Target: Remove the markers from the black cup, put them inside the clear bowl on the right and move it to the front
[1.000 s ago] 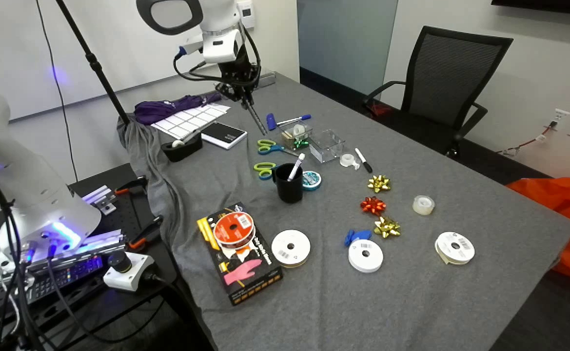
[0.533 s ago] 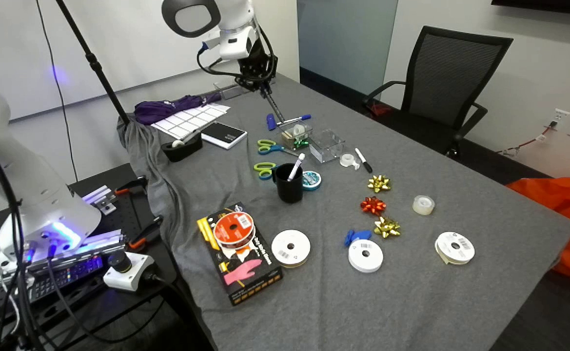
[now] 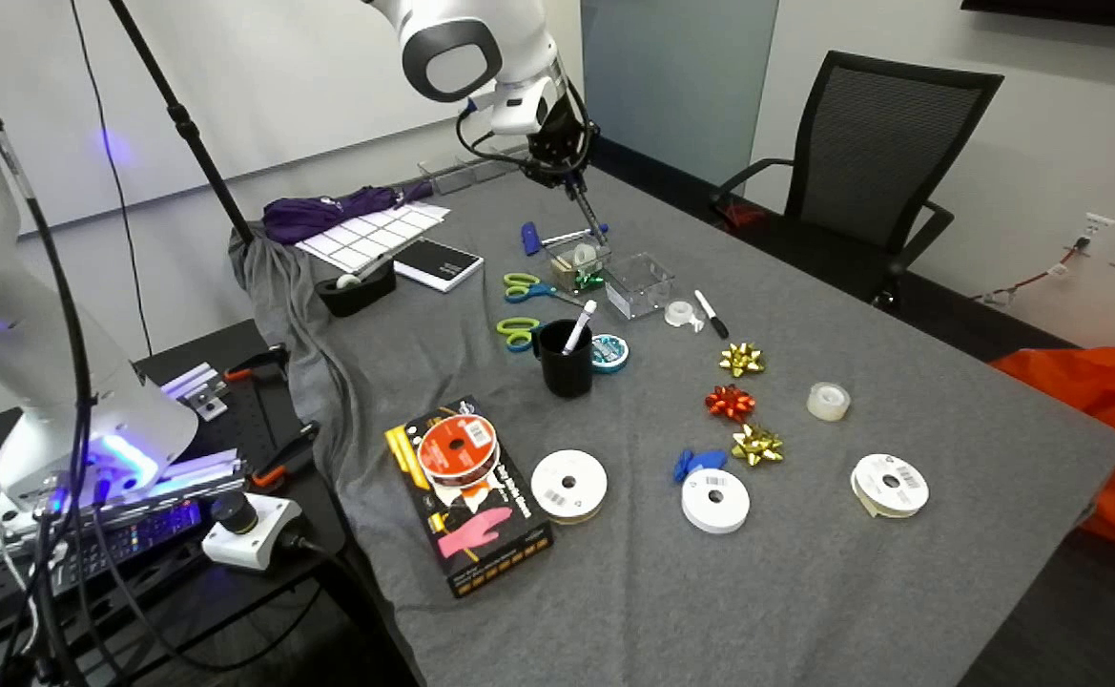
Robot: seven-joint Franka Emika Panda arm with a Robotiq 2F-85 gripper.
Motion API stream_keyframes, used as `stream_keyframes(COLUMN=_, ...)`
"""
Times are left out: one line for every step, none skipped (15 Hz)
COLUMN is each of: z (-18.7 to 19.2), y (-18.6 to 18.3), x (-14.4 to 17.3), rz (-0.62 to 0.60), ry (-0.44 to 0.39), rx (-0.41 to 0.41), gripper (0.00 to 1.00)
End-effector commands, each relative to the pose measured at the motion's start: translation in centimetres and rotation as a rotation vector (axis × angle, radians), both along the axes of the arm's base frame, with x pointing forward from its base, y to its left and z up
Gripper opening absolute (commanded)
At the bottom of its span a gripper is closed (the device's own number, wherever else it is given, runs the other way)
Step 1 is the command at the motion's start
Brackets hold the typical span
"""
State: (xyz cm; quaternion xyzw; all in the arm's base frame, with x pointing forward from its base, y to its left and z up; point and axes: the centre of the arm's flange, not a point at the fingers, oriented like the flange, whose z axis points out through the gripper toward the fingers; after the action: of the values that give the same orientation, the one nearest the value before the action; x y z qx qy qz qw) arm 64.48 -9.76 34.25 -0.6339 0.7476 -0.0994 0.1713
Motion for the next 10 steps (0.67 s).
stream_keyframes(z=-1.9, y=-0.4, x=3.6, rz=-0.059, ry=-0.021, rx=-0.017, gripper=0.05)
stream_keyframes(z=-2.4, y=-0.5, x=4.0, rz=-0.069, ry=-0.016, rx=-0.022, gripper=0.05)
stream_keyframes(z=-3.1, y=-0.6, x=4.4, rz=-0.081, ry=-0.013, rx=-0.03, gripper=0.05)
stream_keyframes(z=-4.0, y=-0.8, x=4.8, rz=-0.092, ry=-0.011, rx=-0.036, gripper=0.05)
stream_keyframes(z=-4.8, y=-0.8, x=5.2, rz=-0.1, ry=-0.008, rx=-0.035, gripper=0.05)
stream_keyframes(z=-5.4, y=-0.9, x=5.5, rz=-0.108, ry=-0.004, rx=-0.035, gripper=0.05)
stream_keyframes(z=-6.1, y=-0.9, x=5.9, rz=-0.113, ry=0.003, rx=-0.038, gripper=0.05)
stream_keyframes(z=-6.8, y=-1.0, x=6.1, rz=-0.114, ry=0.01, rx=-0.043, gripper=0.05)
stream_keyframes(z=-7.5, y=-1.1, x=6.3, rz=-0.119, ry=0.014, rx=-0.054, gripper=0.05)
stream_keyframes(z=-8.1, y=-1.2, x=6.5, rz=-0.121, ry=0.016, rx=-0.062, gripper=0.05)
